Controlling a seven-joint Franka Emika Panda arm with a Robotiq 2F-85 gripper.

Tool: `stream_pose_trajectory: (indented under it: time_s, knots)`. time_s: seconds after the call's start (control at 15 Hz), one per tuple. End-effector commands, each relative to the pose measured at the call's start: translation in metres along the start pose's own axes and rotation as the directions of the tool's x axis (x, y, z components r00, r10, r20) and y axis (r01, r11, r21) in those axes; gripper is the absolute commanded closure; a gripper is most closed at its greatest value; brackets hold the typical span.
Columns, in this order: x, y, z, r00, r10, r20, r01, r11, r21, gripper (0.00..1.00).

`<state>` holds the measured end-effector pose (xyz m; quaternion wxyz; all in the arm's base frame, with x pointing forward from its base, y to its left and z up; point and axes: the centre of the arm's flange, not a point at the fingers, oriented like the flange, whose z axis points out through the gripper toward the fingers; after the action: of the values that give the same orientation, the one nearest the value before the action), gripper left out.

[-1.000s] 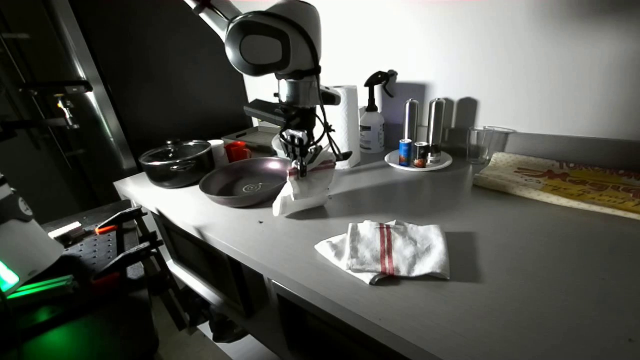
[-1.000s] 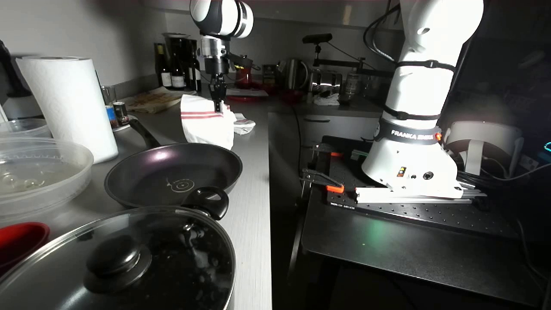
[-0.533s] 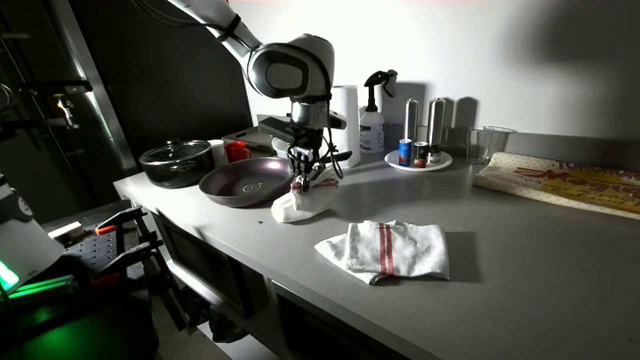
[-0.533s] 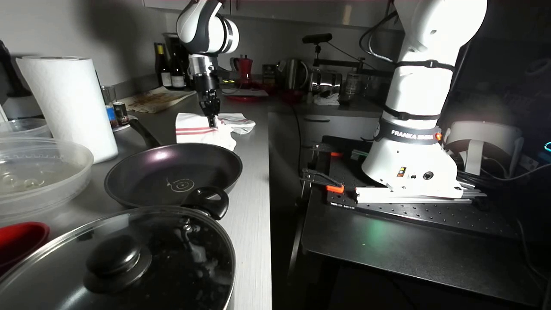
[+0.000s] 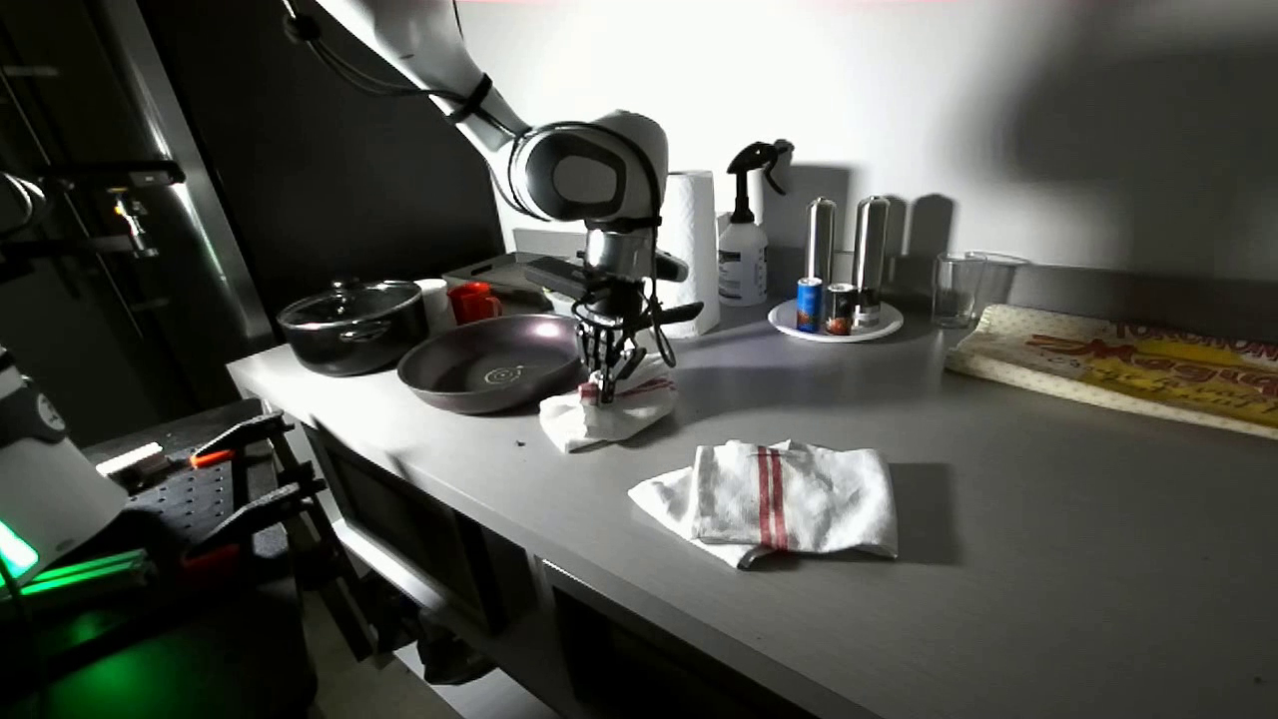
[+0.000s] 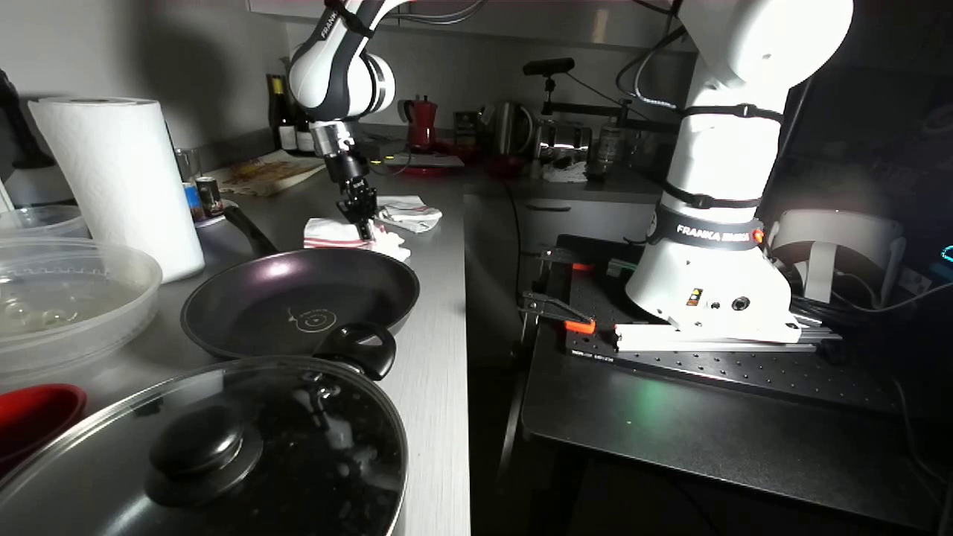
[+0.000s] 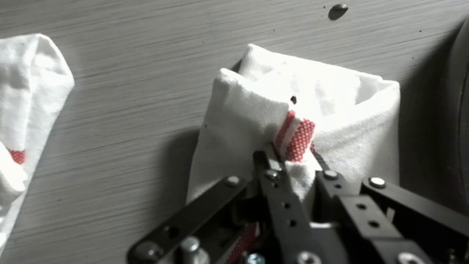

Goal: Clean the pan

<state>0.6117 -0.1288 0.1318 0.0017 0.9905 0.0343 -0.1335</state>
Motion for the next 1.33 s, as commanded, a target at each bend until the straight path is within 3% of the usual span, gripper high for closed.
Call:
stream_pose_trajectory:
  time_s: [0.0,0.07,0.13,0.2,0.73,1.27]
  knots:
    - [0.012,-0.007,0.005,0.999,0.011,0.052,-0.010,0.999,-0.036,0.96]
    - [0.012,-0.008,0.006,0.998,0.013,0.057,-0.011,0.999,-0.038,0.96]
    - [0.012,-0.008,0.008,0.998,0.012,0.061,-0.009,0.999,-0.038,0.71]
    - [0.012,-0.009,0.008,0.998,0.011,0.063,-0.009,0.999,-0.038,0.57]
    - [0.002,-0.009,0.006,0.999,0.011,0.046,-0.009,0.999,-0.037,0.02]
    - [-0.052,-0.024,-0.030,1.000,-0.013,-0.018,0.011,0.994,-0.111,0.00]
